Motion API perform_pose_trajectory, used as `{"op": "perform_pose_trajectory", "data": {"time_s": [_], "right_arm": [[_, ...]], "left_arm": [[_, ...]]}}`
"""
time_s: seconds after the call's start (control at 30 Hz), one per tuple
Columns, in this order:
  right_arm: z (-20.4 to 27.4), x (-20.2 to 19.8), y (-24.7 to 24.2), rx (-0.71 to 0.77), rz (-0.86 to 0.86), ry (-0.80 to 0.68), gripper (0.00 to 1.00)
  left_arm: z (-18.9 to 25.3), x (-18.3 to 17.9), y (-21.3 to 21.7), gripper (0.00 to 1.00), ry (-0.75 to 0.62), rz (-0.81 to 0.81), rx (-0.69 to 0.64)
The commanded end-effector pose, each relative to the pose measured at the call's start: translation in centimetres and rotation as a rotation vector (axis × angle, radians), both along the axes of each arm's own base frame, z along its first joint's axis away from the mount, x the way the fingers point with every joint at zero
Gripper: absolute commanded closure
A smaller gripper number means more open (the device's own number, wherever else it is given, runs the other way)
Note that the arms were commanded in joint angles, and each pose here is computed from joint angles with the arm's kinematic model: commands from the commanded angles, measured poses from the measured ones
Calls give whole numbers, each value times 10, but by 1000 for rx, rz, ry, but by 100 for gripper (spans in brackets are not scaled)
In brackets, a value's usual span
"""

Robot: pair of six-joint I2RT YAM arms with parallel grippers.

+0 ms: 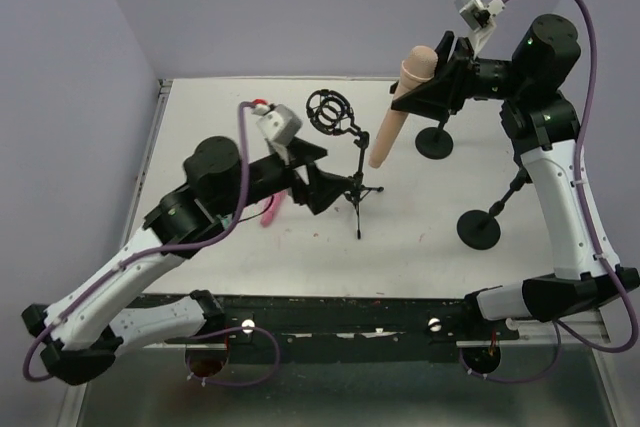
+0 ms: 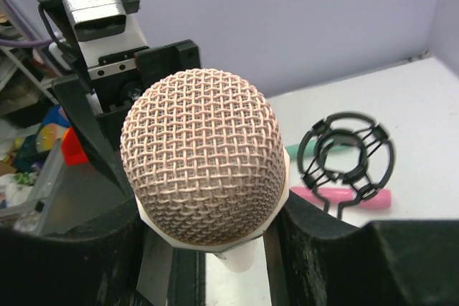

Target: Attach the microphones to the stand

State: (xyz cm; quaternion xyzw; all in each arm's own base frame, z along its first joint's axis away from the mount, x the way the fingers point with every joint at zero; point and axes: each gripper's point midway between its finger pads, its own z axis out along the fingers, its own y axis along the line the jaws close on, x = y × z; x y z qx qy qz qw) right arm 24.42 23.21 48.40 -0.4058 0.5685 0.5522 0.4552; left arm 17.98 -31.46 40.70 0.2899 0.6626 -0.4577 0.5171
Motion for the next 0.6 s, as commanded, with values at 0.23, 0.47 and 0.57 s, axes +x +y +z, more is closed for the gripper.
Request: {"op": "perform_pose_trajectory", "data": {"time_s": [0.23, 0.47, 0.57], "right_arm": [[67, 76, 23, 81, -267, -148, 82], [68, 87, 65, 90, -287, -173, 82], [56, 94, 69, 61, -308, -172, 83]], "left_arm": [[-99, 17, 128, 1, 136, 412, -36], [-124, 15, 120, 3, 239, 402, -125], [-121, 15, 118, 4, 241, 392, -116]]}}
